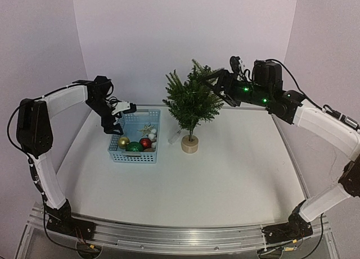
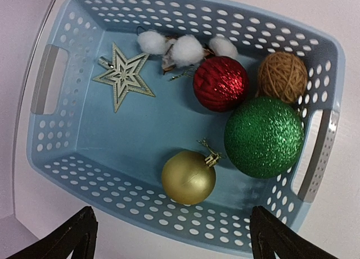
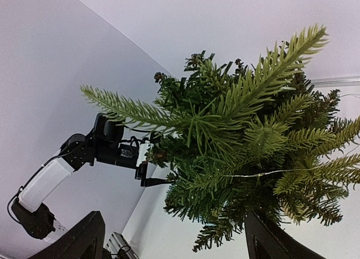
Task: Decorate the small christmas tree
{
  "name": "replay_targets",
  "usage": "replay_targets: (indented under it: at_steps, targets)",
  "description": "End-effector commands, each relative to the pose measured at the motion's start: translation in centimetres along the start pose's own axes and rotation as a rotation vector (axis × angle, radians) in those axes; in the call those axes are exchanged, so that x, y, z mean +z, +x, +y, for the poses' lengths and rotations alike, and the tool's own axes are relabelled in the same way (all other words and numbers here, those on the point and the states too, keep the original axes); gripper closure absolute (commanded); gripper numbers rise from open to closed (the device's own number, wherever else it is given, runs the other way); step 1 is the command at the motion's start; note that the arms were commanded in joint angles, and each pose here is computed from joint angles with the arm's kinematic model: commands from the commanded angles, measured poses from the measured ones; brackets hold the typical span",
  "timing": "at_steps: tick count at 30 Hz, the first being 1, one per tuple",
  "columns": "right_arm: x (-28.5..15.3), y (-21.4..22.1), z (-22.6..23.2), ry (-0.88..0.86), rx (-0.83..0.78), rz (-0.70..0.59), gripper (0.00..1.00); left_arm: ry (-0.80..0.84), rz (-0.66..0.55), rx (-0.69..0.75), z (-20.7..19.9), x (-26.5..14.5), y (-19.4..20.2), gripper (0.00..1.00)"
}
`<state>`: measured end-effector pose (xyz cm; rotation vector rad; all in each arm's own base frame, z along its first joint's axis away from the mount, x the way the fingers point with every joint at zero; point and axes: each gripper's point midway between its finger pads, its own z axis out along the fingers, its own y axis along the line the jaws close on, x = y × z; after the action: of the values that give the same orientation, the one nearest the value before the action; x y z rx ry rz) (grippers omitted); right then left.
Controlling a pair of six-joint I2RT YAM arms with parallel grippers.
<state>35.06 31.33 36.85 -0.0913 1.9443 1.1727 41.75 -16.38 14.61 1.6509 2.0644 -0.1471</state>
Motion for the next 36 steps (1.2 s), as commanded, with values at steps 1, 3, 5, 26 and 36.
replay_targets:
  at_steps: [1,3,5,26,36]
  targets:
    - [-0.9,-1.5,1.8,-0.043,-0.024,-0.031,0.14,0.082,0.011,0.323,-1.3,0.8,1.2,0.07]
    - [-1.0,-1.3,1.6,-0.039,-0.019,-0.03,0.14,0.096,0.021,0.384,-0.8,2.1,1.6,0.06]
    - [-1.1,-1.1,1.4,-0.035,-0.015,-0.029,0.14,0.135,0.036,0.417,-0.6,3.4,1.9,0.06]
    - [-0.9,-1.2,1.4,-0.035,-0.023,-0.027,0.15,0.232,0.173,0.605,-1.6,8.5,3.7,0.14]
    - [-0.9,-1.2,1.4,-0.035,-0.024,-0.027,0.15,0.214,0.319,0.658,-0.3,8.7,5.6,0.17]
